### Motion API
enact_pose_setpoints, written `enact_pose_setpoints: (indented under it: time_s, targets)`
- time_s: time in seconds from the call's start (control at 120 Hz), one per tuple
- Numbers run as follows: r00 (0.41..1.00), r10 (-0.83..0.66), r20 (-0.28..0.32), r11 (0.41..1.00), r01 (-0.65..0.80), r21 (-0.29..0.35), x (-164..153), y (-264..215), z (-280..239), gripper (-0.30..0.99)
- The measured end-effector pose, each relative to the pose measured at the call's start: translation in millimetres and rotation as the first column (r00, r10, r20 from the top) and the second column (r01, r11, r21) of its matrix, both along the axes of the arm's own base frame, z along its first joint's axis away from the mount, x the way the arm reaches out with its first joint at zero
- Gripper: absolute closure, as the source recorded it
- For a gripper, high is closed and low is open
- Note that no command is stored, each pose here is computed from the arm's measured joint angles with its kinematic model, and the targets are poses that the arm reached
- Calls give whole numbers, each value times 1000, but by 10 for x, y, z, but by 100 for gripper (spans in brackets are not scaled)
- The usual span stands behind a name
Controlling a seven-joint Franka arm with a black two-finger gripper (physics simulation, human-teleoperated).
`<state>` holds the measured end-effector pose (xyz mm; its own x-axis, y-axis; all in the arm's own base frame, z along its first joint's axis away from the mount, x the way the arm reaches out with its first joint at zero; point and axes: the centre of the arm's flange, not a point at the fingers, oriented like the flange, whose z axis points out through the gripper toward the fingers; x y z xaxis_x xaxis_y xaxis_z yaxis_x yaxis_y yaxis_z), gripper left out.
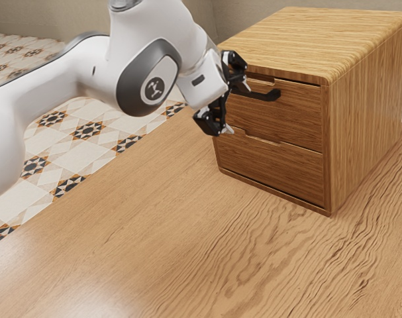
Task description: Pull the drawer handle with one arm to open the drawer
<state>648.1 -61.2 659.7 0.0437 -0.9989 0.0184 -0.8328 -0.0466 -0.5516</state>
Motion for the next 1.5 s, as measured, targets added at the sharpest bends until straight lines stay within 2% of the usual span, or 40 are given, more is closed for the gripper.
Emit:
enact_pose_setpoints:
  time_s: [0.283,0.533,0.95,1.367,1.5]
  targets:
    - [1000,7,14,1000,-7,0,125,63,31,0]
    - [1000,10,-2,1000,-10,0,296,85,-131,-1]
    - [1000,8,-17,1000,-8,-10,353,79,-225,1]
    - [1000,15,-9,999,-15,-40,238,73,-61,36]
    - [999,22,-27,999,-23,-39,152,88,-23,40]
